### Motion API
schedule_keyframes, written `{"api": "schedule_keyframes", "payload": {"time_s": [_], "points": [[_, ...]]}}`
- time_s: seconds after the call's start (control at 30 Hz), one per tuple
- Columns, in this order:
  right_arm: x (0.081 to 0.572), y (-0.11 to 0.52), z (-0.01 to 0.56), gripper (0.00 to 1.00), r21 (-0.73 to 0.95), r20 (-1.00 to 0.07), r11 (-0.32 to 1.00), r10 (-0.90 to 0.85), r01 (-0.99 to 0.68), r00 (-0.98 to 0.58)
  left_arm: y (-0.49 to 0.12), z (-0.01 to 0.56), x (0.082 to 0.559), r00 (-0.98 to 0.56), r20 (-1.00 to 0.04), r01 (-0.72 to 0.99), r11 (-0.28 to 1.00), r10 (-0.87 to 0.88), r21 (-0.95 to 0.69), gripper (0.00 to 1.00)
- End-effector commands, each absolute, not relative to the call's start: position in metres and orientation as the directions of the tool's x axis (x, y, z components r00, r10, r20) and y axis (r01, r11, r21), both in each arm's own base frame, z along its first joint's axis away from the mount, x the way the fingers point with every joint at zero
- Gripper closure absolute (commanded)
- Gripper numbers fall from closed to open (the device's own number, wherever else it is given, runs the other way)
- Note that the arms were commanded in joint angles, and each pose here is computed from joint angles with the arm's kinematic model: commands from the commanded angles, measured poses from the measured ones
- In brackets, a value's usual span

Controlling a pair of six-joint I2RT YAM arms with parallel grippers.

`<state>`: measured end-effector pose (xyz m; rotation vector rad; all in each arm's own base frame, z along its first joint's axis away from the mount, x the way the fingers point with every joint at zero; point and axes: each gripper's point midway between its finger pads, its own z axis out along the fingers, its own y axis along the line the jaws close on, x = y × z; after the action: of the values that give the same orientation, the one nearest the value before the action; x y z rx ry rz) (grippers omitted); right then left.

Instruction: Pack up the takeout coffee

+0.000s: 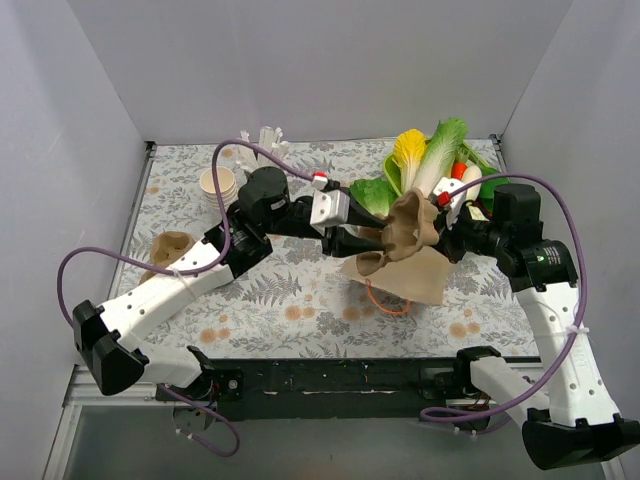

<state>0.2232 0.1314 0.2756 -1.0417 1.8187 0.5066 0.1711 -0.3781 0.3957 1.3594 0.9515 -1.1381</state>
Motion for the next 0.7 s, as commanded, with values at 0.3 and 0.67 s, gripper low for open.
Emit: {"api": "schedule_keyframes", "payload": {"time_s": [0.3,0.67], "points": [[0.218,0.127,0.298,0.99,-0.203,-0.856,0.487,-0.510,-0.849,-0.088,-0.416,0.394,0.146,0.472,-0.859,0.857,-0.127,-0.196,0.500,1.00],[0.218,0.130,0.303,0.99,-0.209,-0.862,0.473,-0.503,-0.856,-0.067,-0.416,0.339,0.154,0.538,-0.838,0.821,-0.169,-0.090,0.545,1.00]]}}
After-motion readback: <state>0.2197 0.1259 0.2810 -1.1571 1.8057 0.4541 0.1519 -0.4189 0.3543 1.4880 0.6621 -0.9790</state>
